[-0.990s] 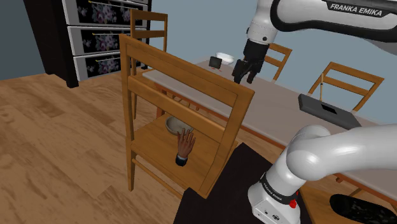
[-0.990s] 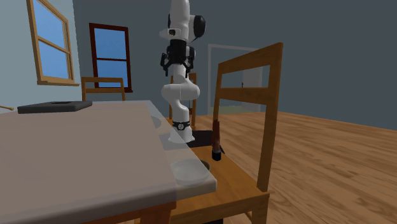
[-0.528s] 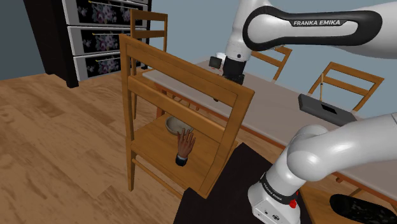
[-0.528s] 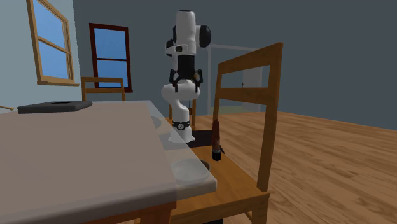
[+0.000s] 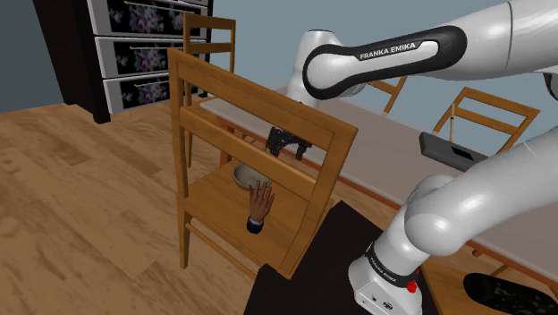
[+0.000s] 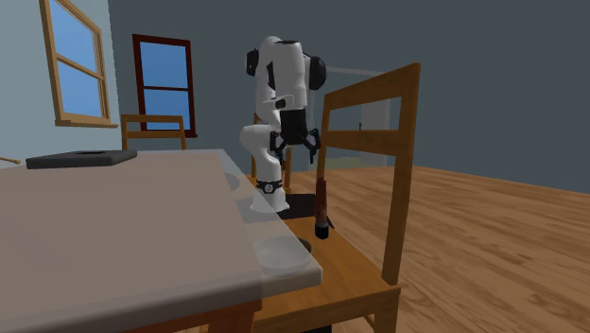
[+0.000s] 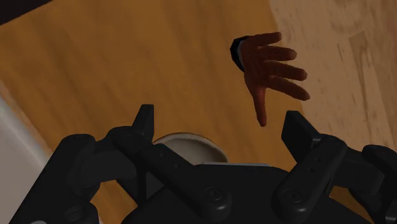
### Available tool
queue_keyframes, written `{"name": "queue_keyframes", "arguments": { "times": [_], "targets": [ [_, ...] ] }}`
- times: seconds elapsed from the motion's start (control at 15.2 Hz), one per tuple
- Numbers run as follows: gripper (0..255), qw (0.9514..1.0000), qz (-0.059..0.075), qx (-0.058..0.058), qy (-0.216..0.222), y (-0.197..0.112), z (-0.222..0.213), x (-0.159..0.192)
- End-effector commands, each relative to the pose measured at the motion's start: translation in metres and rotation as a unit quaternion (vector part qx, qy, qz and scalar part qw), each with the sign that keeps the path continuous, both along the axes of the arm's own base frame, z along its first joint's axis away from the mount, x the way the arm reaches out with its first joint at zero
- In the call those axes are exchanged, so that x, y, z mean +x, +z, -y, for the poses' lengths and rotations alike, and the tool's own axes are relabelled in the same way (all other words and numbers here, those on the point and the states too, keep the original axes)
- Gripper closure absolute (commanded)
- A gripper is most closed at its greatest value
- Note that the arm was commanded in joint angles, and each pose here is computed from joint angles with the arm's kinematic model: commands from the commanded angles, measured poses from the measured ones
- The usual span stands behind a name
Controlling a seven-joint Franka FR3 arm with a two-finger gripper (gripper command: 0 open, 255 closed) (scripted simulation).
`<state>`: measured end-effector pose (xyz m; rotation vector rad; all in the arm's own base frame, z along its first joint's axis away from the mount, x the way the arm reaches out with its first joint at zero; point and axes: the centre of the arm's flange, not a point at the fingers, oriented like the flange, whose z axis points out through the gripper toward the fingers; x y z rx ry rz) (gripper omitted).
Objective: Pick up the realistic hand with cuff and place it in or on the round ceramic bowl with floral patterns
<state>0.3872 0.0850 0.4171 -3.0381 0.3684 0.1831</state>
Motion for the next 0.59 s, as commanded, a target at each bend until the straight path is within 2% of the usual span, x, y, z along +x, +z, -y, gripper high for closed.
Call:
{"name": "queue_keyframes", "arguments": {
  "times": [0.0,0.4,0.53],
  "targets": [
    [0,0.9998,-0.006,0.011,-0.012,-0.022,-0.011,0.01],
    [0,0.9977,-0.025,0.043,-0.046,-0.082,-0.047,0.041],
    [0,0.9975,-0.027,0.045,-0.048,-0.091,-0.05,0.043]
  ]
}}
